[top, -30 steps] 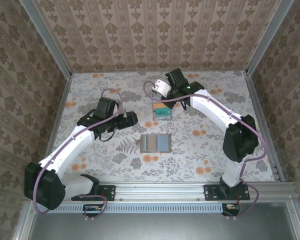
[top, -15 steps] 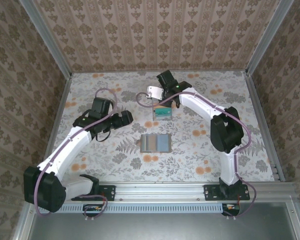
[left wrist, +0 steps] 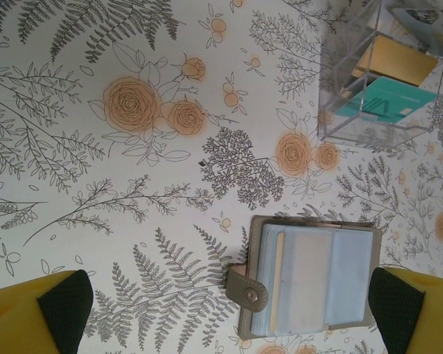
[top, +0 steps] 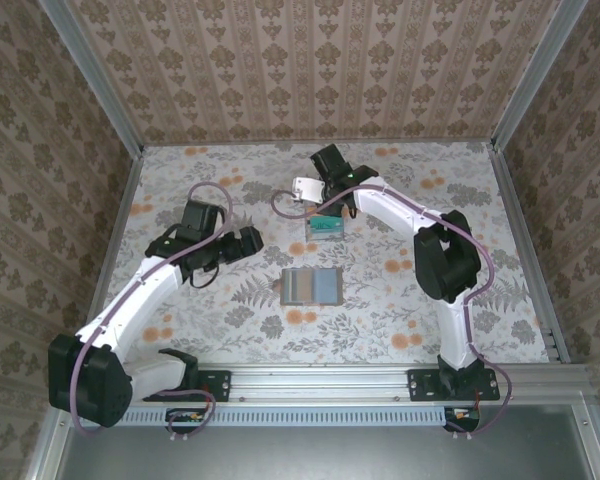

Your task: Take the credit cards out of the card holder

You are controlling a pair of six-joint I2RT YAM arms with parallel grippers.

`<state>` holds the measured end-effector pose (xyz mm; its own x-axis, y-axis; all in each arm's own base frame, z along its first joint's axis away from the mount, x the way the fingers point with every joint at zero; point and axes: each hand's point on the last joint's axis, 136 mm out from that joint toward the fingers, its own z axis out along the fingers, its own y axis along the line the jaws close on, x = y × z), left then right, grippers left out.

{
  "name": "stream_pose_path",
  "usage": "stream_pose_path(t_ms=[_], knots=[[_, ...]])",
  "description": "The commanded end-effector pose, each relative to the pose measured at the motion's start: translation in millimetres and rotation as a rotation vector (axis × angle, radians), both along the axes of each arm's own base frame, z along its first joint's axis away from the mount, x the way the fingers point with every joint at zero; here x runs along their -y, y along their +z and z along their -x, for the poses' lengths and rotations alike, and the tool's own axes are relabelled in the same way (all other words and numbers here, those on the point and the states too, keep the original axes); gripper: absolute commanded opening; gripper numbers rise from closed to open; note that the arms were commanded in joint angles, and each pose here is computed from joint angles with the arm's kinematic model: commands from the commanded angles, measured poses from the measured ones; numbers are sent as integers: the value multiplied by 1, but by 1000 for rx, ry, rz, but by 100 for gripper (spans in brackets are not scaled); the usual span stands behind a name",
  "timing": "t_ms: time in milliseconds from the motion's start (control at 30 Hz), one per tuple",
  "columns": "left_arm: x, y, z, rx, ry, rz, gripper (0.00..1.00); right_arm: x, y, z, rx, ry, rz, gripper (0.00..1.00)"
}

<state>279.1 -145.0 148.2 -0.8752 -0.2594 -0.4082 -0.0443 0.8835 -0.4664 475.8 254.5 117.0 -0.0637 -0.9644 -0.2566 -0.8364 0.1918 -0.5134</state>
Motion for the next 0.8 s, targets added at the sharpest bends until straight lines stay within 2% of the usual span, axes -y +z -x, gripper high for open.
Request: stream_pose_path(t_ms=[0, 67, 133, 233, 300, 533, 767], knots=[[-2, 3, 3, 14, -5, 10, 100, -2, -5, -1, 1, 18, 20, 0], [-1, 3, 2, 15, -5, 17, 100, -5, -2, -6, 24, 7, 4, 0], [0, 3, 3, 15, -7, 23, 100, -6, 0, -9, 38, -4, -5, 17], [0, 3, 3, 15, -10, 26, 100, -3, 4, -20, 88, -40, 1, 18], [0, 4, 3, 18, -11, 25, 100, 0, 7, -28, 123, -67, 4, 27], [1, 5, 4, 18, -15, 32, 100, -1, 9, -30, 125, -98, -32, 30], [12, 9, 4, 22, -53, 84, 100, -6, 46, -23, 139, -204, -202, 32]])
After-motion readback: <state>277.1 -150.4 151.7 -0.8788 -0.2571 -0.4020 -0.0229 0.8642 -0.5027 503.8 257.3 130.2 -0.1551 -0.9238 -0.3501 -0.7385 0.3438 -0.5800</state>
